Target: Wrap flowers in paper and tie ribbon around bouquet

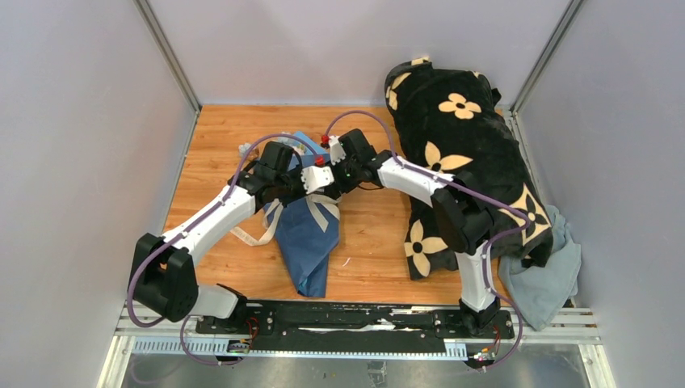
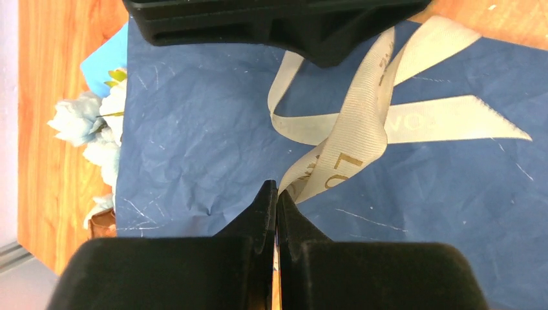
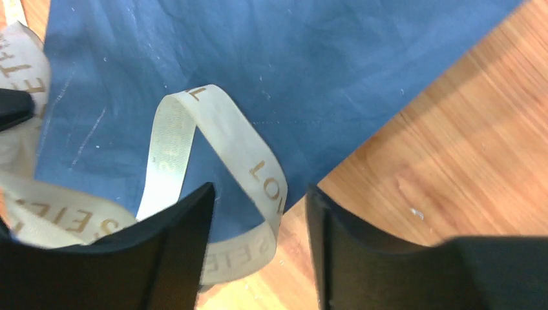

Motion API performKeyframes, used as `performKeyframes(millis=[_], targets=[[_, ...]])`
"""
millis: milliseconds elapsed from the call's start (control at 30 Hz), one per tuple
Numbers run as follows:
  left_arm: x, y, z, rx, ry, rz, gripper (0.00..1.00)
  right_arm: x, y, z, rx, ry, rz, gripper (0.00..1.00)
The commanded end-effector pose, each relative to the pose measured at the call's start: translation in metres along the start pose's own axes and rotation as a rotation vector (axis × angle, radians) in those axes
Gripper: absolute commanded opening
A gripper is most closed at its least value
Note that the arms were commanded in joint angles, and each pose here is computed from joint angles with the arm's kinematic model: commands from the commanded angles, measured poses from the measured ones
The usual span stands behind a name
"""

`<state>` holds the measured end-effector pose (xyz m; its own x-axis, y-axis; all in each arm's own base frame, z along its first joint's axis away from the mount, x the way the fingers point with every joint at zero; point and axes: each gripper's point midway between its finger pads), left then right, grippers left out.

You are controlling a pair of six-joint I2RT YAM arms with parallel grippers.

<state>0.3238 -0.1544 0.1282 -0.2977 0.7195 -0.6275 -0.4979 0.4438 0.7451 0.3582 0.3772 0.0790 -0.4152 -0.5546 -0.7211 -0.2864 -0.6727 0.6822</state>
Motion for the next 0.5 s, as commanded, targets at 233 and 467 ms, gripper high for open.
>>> performKeyframes(millis=[233, 467], targets=[[-0.003, -0.016, 0.019, -0.101, 0.094, -0.009, 0.00, -0.011, 0.088, -0.029, 0.255, 0.012, -0.042, 0.65], [0.003, -0.026, 0.029, -0.153, 0.132, 0.017, 0.00, -0.017, 0.094, 0.024, 0.177, 0.046, -0.375, 0.60]])
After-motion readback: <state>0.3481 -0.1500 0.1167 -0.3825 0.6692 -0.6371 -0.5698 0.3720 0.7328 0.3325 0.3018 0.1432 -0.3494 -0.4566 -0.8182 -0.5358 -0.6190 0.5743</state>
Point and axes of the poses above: each gripper's point midway between its finger pads, its own y axis back along the fingers, its own z axis along the line the jaws close on, x = y × z, and after that the axes turned 15 degrees about y, right-handed
